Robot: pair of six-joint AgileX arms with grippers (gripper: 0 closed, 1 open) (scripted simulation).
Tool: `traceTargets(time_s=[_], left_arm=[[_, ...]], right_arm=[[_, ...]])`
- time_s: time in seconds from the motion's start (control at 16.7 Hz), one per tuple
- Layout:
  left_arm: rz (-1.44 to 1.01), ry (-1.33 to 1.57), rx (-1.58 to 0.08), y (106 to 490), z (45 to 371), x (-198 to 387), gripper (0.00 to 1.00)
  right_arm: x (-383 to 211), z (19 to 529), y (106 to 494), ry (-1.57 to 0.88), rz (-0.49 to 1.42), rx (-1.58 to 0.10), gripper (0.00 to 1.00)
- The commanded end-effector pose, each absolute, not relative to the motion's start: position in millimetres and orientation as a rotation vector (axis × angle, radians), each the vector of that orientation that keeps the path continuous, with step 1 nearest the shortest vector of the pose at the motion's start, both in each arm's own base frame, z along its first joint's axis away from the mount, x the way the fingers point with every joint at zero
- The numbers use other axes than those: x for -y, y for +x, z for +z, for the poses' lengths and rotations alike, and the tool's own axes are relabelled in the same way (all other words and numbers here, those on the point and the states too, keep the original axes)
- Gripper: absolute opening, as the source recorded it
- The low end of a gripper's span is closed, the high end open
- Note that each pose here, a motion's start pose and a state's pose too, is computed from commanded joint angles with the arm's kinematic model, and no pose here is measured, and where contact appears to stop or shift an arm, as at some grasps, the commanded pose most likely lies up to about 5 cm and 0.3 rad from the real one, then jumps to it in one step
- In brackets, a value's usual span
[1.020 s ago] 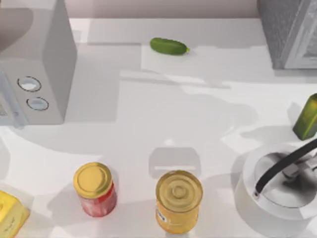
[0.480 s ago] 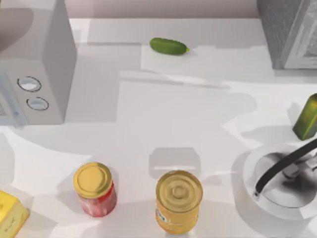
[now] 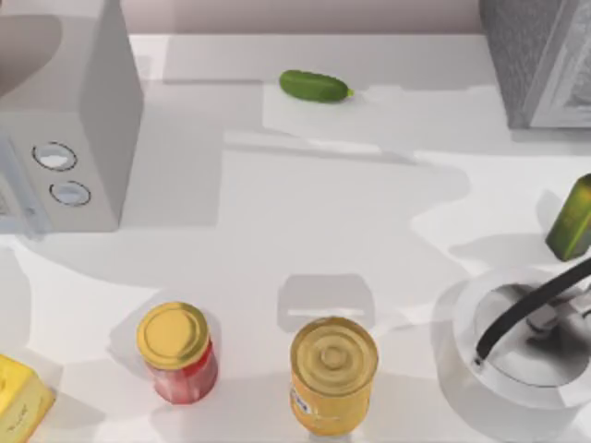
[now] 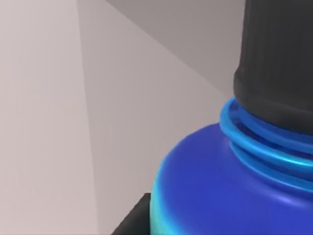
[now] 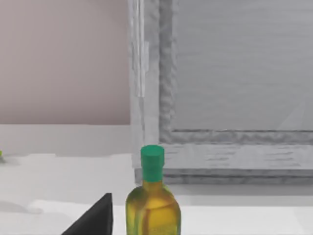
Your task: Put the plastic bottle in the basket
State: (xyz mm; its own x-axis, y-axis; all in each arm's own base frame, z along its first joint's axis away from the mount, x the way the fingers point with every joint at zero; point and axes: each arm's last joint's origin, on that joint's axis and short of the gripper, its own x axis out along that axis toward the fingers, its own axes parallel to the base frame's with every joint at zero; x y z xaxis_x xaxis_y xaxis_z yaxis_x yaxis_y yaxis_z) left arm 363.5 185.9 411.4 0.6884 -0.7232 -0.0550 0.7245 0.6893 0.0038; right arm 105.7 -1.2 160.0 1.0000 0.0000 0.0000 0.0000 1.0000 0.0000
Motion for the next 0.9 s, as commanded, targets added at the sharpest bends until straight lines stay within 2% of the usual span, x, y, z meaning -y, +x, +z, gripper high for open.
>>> traceTargets(time_s=[0.06, 0.84, 0.9], left_arm=[[-0.810, 0.026, -0.050, 363.5, 411.4, -185.9, 0.00], [-0.810, 0.026, -0.050, 363.5, 411.4, -185.9, 0.98], [-0.810, 0.026, -0.050, 363.5, 411.4, -185.9, 1.00]], right_arm=[[1.2, 160.0, 105.7, 0.000, 0.000, 0.000, 1.00], [1.2, 160.0, 105.7, 0.000, 0.000, 0.000, 1.00], [1.2, 160.0, 105.7, 0.000, 0.000, 0.000, 1.00]])
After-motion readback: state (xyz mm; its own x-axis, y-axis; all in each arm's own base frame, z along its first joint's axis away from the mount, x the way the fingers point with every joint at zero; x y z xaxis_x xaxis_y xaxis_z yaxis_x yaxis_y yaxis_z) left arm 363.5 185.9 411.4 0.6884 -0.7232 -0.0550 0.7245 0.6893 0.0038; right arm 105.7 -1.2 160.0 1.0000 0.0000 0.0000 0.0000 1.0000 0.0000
